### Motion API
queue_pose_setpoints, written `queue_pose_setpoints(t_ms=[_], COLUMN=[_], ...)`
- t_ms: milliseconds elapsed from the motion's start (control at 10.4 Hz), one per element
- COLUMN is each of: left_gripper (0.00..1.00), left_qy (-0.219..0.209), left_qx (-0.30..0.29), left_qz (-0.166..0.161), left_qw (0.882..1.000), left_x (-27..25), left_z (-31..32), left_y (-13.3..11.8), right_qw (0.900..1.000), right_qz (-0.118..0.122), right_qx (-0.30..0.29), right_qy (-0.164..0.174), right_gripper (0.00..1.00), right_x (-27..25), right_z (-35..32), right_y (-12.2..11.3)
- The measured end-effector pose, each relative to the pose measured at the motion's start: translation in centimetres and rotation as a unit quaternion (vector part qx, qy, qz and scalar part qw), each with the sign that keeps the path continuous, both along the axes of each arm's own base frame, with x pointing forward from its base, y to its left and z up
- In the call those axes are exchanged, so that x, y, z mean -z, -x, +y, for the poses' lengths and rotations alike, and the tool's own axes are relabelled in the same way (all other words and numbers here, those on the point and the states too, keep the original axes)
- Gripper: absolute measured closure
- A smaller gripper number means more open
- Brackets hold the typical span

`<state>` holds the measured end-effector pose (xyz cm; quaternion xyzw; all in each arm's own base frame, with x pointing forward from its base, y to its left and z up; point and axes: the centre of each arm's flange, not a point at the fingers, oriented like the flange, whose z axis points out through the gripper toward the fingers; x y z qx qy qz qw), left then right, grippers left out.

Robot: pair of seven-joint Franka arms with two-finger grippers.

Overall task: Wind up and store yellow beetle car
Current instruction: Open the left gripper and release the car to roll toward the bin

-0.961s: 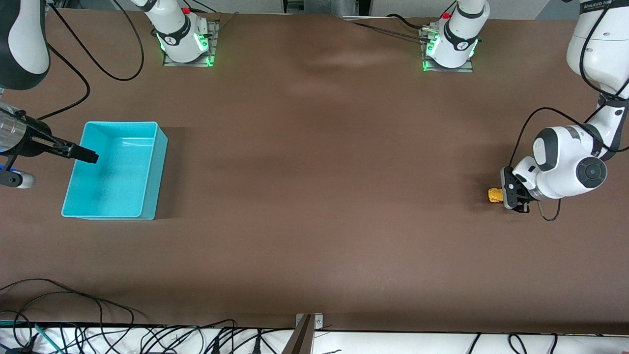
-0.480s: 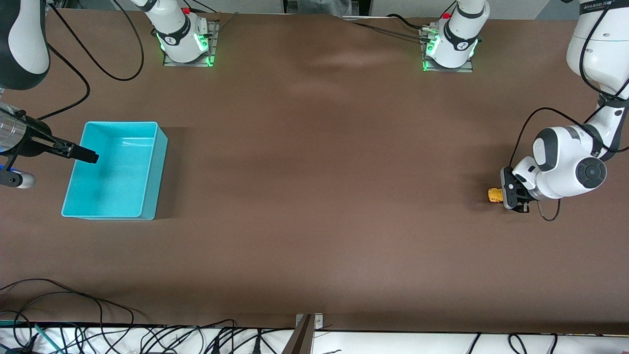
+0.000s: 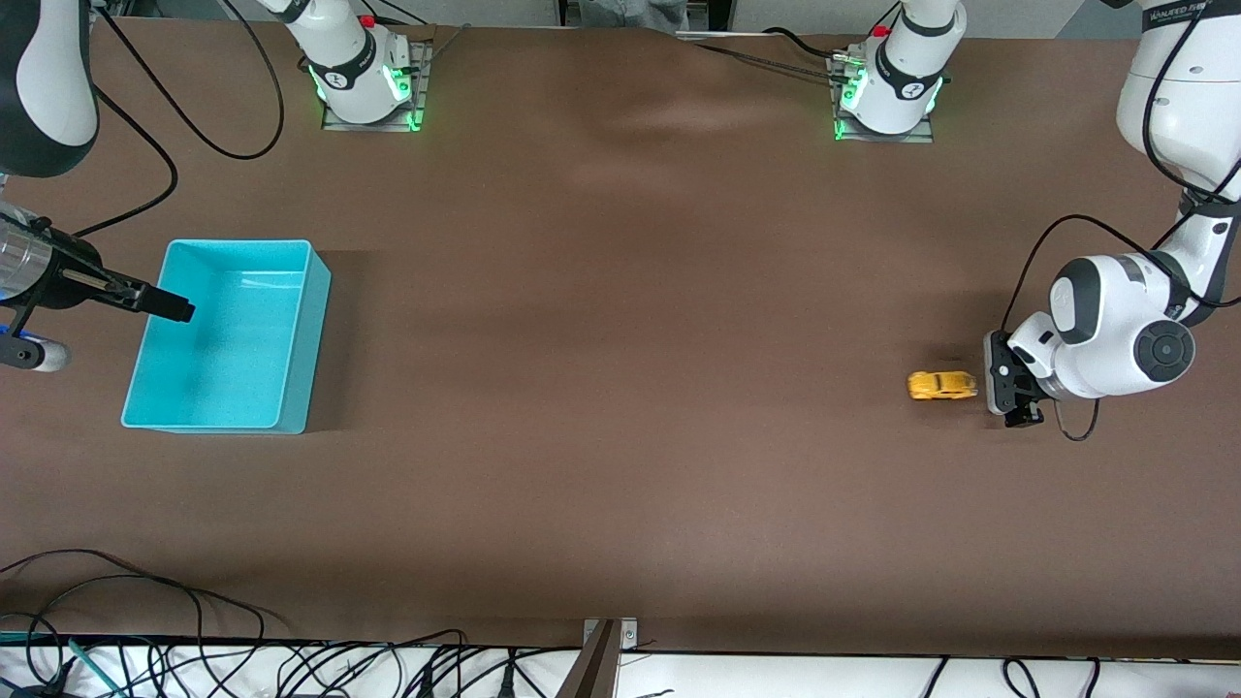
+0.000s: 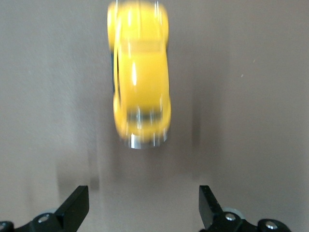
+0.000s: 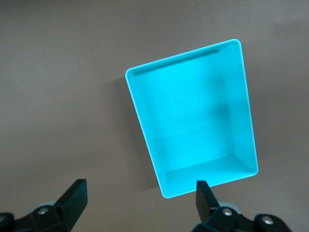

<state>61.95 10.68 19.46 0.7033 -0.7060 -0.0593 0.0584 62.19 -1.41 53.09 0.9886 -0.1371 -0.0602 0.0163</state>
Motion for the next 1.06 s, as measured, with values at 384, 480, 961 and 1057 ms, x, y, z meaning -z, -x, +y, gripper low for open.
queue_pose_setpoints(t_ms=[384,480,961,1057], left_gripper=[0.00,0.00,0.00,0.00], left_qy=[0.010,0.011,0.000,-0.001], left_qx=[-0.012,-0.017,-0.033,-0.035], left_qz=[0.013,0.017,0.024,0.023], left_qw=[1.000,1.000,0.999,0.999], left_x=[-4.0,-4.9,-7.8,-7.8], left_z=[-1.4,-2.3,-6.8,-7.0], left_y=[-2.1,-2.6,-4.3,-4.3], right_qw=[1.000,1.000,1.000,1.000], right_qz=[0.000,0.000,0.000,0.000], right_qx=[0.000,0.000,0.000,0.000], right_qy=[0.000,0.000,0.000,0.000], right_gripper=[0.00,0.00,0.00,0.00], right_x=[0.0,0.0,0.0,0.0], right_z=[0.0,0.0,0.0,0.0], right_y=[0.0,0.0,0.0,0.0])
